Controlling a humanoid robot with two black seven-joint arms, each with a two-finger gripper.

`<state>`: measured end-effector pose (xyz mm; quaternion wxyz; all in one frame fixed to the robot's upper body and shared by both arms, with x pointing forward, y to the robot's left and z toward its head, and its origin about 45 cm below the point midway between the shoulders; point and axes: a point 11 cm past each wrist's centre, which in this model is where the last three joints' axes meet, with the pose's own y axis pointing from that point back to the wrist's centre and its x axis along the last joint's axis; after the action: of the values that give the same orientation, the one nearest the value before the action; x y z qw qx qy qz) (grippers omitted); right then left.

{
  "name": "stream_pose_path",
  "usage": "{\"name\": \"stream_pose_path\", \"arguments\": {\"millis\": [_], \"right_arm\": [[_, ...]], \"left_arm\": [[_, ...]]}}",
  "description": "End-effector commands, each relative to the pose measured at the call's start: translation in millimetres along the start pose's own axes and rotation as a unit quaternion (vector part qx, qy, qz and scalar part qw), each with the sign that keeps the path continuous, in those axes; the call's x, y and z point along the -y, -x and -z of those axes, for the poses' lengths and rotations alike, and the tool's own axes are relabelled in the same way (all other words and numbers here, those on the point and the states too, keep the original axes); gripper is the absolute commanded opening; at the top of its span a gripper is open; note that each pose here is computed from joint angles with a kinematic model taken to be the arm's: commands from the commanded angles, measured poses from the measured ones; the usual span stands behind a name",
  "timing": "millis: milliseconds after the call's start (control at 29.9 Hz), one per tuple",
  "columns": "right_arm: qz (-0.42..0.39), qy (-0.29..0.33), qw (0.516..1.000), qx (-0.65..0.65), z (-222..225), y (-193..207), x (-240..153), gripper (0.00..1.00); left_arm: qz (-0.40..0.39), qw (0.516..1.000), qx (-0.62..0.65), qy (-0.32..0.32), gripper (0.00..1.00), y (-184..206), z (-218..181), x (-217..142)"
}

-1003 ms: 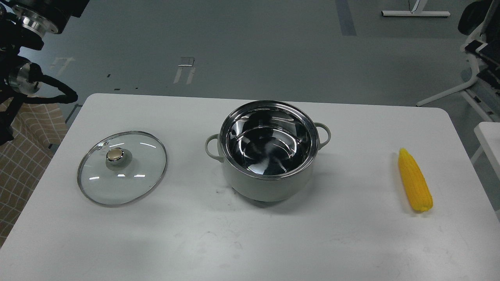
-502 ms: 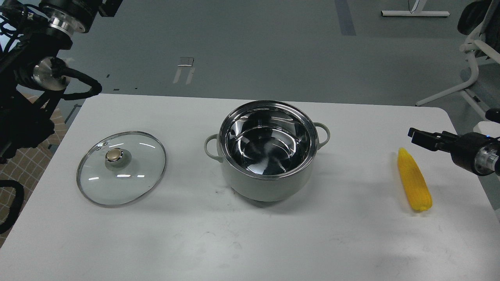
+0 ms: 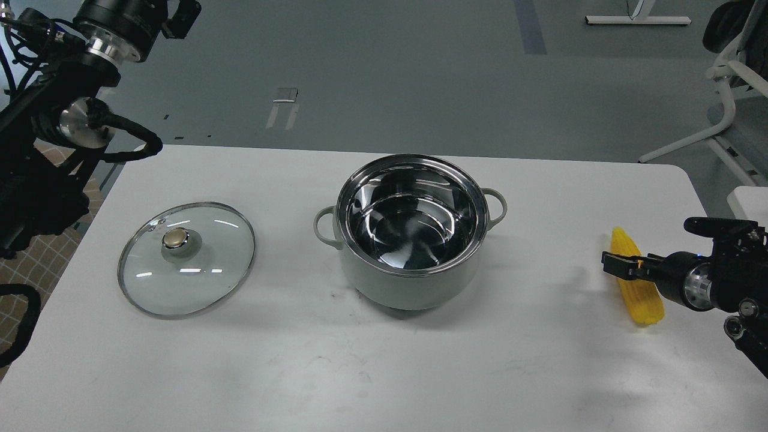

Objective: Open pot and put corn in
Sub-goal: 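Reach the right gripper down to the yellow corn cob and grasp, then lift the corn and carry it over the open pot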

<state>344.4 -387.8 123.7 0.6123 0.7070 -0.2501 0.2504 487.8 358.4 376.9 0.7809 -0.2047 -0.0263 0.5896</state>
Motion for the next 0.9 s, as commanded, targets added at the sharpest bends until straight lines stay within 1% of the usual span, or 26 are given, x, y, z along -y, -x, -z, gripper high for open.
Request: {"name": "stream_pose_path", "arguments": {"millis": [0,33,67,100,134,167,201,334,435,535,568,635,669,702,736,769,836,869], "right_arm": [[0.004,0.010,1.000,-0.002,-4,2,0,0.69],[0.005,0.009,1.000,-0.001,-3,4,0,0.65],[0.007,0.010,1.000,-0.001,-4,5,0,0.55],[0.008,0.010,1.000,-0.001,-5,7,-1,0.37],[0.007,0.011,1.000,-0.001,-5,6,-1,0.13],[0.007,0.011,1.000,-0.001,-6,6,-1,0.13],[0.006,0.011,1.000,-0.001,-6,5,-2,0.01],[-0.024,0.002,1.000,-0.001,-2,-8,-4,0.00],[-0.090,-0.002,0.996,0.011,-3,-31,-8,0.00],[-0.164,-0.013,0.986,0.032,2,-74,-21,0.00],[-0.197,-0.026,0.979,0.036,9,-101,-32,0.00],[-0.225,-0.044,0.973,0.040,19,-121,-42,0.00],[-0.248,-0.069,0.965,0.043,34,-137,-52,0.00],[-0.255,-0.086,0.962,0.045,44,-143,-56,0.00],[-0.268,-0.123,0.954,0.048,70,-151,-61,0.00],[-0.276,-0.162,0.946,0.045,100,-157,-64,0.00],[-0.282,-0.201,0.937,0.044,131,-160,-67,0.00],[-0.279,-0.229,0.931,0.043,157,-158,-66,0.00]], "left_arm": [[0.000,1.000,0.001,-0.003,0.98,-1,3,-2],[0.000,1.000,0.001,-0.003,0.98,-1,3,-2],[0.000,1.000,0.000,-0.003,0.98,0,2,-1],[0.002,1.000,0.000,-0.003,0.98,1,3,-1],[0.001,1.000,-0.001,-0.003,0.98,2,4,-1],[0.001,1.000,-0.001,-0.003,0.98,2,4,-1],[0.000,1.000,0.000,-0.004,0.98,2,5,-1],[-0.001,1.000,-0.004,-0.001,0.98,5,6,1],[0.003,1.000,-0.007,0.000,0.98,9,7,3],[0.006,1.000,-0.008,0.001,0.98,11,6,3],[0.006,1.000,-0.008,0.001,0.98,11,6,3],[0.006,1.000,-0.007,-0.001,0.98,10,6,3],[0.011,1.000,-0.008,-0.001,0.98,11,6,3],[0.013,1.000,-0.006,-0.001,0.98,11,5,3],[0.017,1.000,-0.006,0.000,0.98,12,3,4],[0.024,1.000,-0.010,0.001,0.98,14,3,4],[0.026,1.000,-0.012,0.004,0.98,14,1,4],[0.026,1.000,-0.012,0.005,0.98,14,1,4]]}}
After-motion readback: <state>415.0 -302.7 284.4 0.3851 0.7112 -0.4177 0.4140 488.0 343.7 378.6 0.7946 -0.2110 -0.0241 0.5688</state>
